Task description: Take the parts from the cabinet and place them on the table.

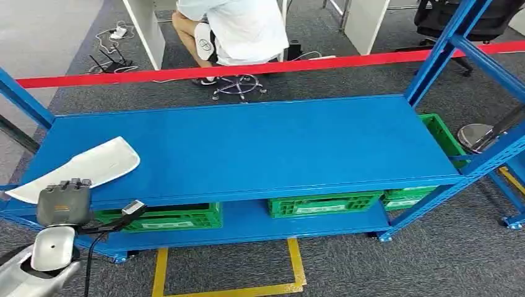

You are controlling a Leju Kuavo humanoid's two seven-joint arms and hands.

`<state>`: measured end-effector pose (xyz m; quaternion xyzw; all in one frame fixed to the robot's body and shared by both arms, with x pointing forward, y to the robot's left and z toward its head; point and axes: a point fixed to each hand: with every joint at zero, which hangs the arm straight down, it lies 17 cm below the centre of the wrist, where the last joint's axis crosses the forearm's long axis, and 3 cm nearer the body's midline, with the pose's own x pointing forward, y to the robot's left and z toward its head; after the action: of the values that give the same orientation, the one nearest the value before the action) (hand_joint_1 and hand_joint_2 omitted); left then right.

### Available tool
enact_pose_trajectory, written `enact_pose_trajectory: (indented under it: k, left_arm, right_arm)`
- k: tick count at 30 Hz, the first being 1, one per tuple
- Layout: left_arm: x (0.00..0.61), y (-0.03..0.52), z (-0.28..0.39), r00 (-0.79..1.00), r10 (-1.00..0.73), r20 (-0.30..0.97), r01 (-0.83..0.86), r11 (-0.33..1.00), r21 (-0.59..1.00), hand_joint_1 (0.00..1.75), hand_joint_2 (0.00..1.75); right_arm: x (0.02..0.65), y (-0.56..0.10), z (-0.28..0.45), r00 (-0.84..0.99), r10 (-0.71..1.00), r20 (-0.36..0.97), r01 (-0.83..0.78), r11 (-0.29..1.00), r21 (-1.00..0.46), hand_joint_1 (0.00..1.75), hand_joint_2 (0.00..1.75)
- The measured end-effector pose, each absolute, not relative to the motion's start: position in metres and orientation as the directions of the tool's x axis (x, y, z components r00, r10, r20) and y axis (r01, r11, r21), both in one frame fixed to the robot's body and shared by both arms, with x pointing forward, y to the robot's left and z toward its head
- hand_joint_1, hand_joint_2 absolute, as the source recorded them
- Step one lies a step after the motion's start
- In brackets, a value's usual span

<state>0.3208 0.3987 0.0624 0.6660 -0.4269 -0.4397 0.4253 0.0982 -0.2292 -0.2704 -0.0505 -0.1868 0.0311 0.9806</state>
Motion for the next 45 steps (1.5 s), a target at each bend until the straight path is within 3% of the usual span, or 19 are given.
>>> enact_pose_trajectory:
  k: [11, 25, 36, 45]
  left_arm:
    - [0.344, 0.416, 0.112, 0.139, -0.907, -0.398, -0.281, -0.422, 0.862, 1.38, 1.75]
    - [0.367, 0.426, 0.182, 0.105, -0.843, -0.527, -0.402, -0.521, 0.753, 1.38, 1.75]
    - [0.371, 0.423, 0.204, 0.090, -0.828, -0.554, -0.450, -0.530, 0.719, 1.38, 1.75]
    - [0.360, 0.411, 0.178, 0.050, -0.845, -0.533, -0.412, -0.503, 0.760, 1.38, 1.75]
  right_arm:
    - [0.098, -0.228, -0.270, 0.927, 0.089, 0.364, -0.052, 0.993, -0.109, 0.00, 0.00]
    - [0.098, -0.228, -0.270, 0.927, 0.092, 0.364, -0.056, 0.992, -0.109, 0.00, 0.00]
    - [0.100, -0.227, -0.270, 0.923, 0.111, 0.368, -0.074, 0.991, -0.113, 0.00, 0.00]
    - [0.101, -0.229, -0.270, 0.918, 0.138, 0.371, -0.095, 0.987, -0.133, 0.00, 0.00]
